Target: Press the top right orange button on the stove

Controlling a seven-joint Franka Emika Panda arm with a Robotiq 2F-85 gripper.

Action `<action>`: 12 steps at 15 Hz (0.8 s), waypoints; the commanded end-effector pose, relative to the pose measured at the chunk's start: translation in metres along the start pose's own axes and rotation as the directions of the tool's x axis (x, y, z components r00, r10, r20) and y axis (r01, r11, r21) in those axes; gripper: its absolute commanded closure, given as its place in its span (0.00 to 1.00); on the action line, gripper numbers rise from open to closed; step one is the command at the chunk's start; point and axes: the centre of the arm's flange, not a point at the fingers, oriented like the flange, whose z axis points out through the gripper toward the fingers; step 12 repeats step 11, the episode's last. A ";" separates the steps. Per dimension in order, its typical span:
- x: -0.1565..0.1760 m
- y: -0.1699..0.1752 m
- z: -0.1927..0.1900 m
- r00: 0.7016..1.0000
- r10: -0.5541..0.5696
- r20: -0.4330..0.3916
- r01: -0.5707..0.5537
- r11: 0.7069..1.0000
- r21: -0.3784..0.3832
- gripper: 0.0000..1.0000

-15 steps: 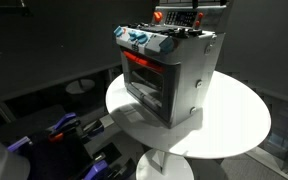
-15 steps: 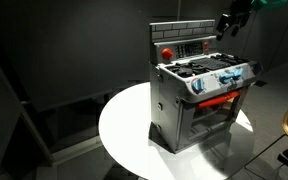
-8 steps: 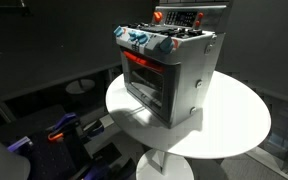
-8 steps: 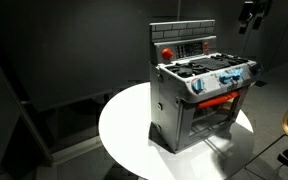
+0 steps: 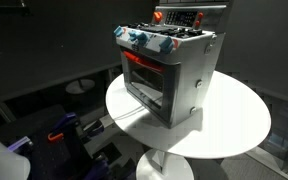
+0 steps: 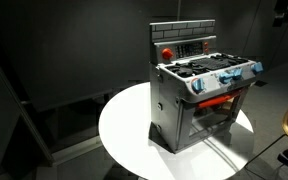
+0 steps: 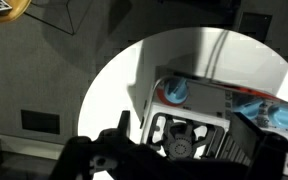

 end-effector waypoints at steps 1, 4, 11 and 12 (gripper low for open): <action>-0.047 -0.006 -0.007 0.999 -0.039 -0.014 0.039 0.999 0.026 0.00; -0.065 -0.006 -0.011 0.999 -0.040 -0.023 0.041 0.999 0.031 0.00; -0.065 -0.006 -0.007 1.000 -0.016 -0.014 0.016 1.000 0.013 0.00; -0.065 -0.006 -0.007 1.000 -0.016 -0.014 0.016 1.000 0.013 0.00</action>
